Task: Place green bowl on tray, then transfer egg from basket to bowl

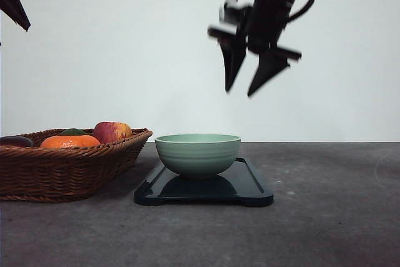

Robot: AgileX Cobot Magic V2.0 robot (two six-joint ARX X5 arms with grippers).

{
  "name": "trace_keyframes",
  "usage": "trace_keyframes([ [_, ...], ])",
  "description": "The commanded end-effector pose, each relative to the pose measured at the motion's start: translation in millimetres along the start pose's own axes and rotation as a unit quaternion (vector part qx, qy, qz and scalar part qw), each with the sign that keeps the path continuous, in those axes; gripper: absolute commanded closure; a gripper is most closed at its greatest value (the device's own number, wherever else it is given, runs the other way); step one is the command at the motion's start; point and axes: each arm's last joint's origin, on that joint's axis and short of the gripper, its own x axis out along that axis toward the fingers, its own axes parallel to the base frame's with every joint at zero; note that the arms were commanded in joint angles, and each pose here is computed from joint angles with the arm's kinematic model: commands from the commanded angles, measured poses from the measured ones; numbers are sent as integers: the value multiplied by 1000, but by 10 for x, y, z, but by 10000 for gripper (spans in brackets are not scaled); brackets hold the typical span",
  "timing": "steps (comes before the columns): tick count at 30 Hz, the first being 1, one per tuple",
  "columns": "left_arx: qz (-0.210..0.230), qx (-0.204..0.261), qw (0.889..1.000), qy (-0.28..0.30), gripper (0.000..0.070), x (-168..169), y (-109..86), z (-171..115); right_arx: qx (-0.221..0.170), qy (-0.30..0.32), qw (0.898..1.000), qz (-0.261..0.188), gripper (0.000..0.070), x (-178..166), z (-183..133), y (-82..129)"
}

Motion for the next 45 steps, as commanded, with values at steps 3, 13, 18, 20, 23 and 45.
trace_keyframes([
  [3, -5, 7, 1000, -10, 390, -26, -21, 63, -11, -22, 1000, 14, 411, -3, -104, 62],
  [13, -3, 3, 1000, 4, 390, -26, -17, 35, -50, -81, 995, 28, 411, -268, -725, 47],
  [18, -2, -1, 1000, 21, 390, -25, -20, 2, -66, -87, 994, 27, 411, -400, -1100, 0],
  [20, -5, 1, 1000, 25, 390, -20, -37, -8, -71, -81, 994, 26, 411, -444, -1255, -19],
  [23, -11, 6, 1000, 26, 390, -13, -63, -11, -72, -74, 994, 25, 411, -496, -1494, -51],
  [45, -8, 18, 995, 93, 389, 533, -128, 376, -97, -175, 977, 71, 411, -1190, -2225, -55],
])
